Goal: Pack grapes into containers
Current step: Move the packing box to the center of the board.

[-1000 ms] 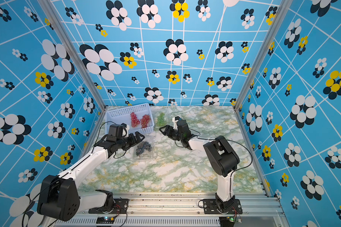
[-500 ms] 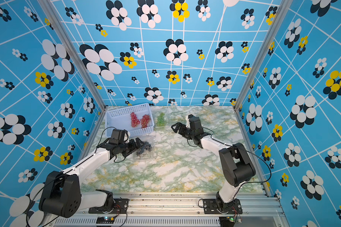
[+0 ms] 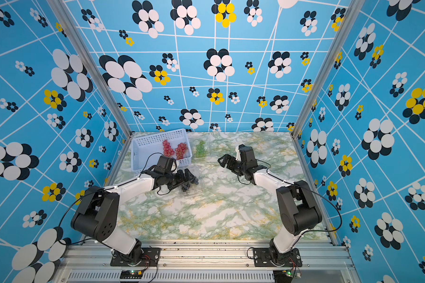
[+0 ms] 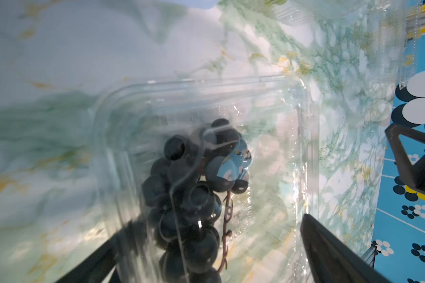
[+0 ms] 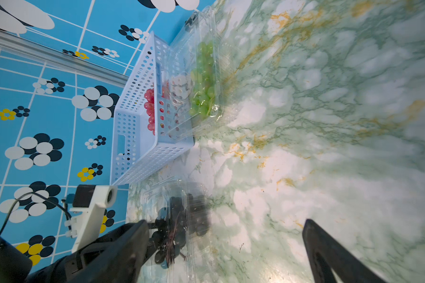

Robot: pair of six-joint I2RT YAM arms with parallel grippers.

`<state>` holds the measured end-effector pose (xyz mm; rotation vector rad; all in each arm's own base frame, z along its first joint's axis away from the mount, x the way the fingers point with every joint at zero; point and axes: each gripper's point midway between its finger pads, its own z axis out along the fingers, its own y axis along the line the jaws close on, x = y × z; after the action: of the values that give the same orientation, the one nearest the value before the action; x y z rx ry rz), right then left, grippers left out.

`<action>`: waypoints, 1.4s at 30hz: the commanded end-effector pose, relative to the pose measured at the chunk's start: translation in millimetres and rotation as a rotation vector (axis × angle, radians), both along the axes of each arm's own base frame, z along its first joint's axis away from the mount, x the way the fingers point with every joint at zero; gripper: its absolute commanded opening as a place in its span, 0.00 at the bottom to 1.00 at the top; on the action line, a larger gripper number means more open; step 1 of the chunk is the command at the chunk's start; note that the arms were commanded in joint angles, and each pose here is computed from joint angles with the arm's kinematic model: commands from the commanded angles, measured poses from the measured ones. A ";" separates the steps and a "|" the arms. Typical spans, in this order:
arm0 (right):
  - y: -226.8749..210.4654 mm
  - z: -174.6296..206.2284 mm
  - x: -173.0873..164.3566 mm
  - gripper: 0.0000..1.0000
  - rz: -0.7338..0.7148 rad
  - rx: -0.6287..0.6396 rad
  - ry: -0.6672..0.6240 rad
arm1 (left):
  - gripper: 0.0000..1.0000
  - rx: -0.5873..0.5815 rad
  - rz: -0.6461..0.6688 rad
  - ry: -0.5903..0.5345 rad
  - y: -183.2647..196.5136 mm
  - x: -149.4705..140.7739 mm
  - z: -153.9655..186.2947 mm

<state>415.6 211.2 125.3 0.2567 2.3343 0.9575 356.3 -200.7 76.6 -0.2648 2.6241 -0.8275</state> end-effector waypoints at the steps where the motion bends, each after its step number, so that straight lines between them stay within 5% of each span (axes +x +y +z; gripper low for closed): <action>1: -15.8 2.4 -2.0 0.99 -0.029 -0.012 0.006 | 1.00 -0.021 -0.036 -0.043 -23.7 18.6 9.0; 17: -54.8 -11.5 -15.8 0.99 -0.090 -0.081 0.071 | 0.99 -0.126 -0.206 -0.043 -149.4 35.0 12.5; 26: -49.5 -27.1 -44.0 0.99 -0.045 -0.046 0.130 | 0.99 -0.070 -0.131 -0.086 -85.6 37.1 36.2; 30: -32.4 -34.9 -63.3 0.99 0.016 -0.019 0.144 | 1.00 -0.040 -0.128 -0.092 -55.4 12.5 39.4; 42: 0.9 -38.3 -80.7 0.84 0.075 0.033 0.121 | 1.00 -0.183 -0.207 -0.011 -79.4 -74.3 22.7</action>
<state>331.2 207.8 82.4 0.2424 2.4881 1.0125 286.7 -264.4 94.3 -0.0399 2.6294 -1.0503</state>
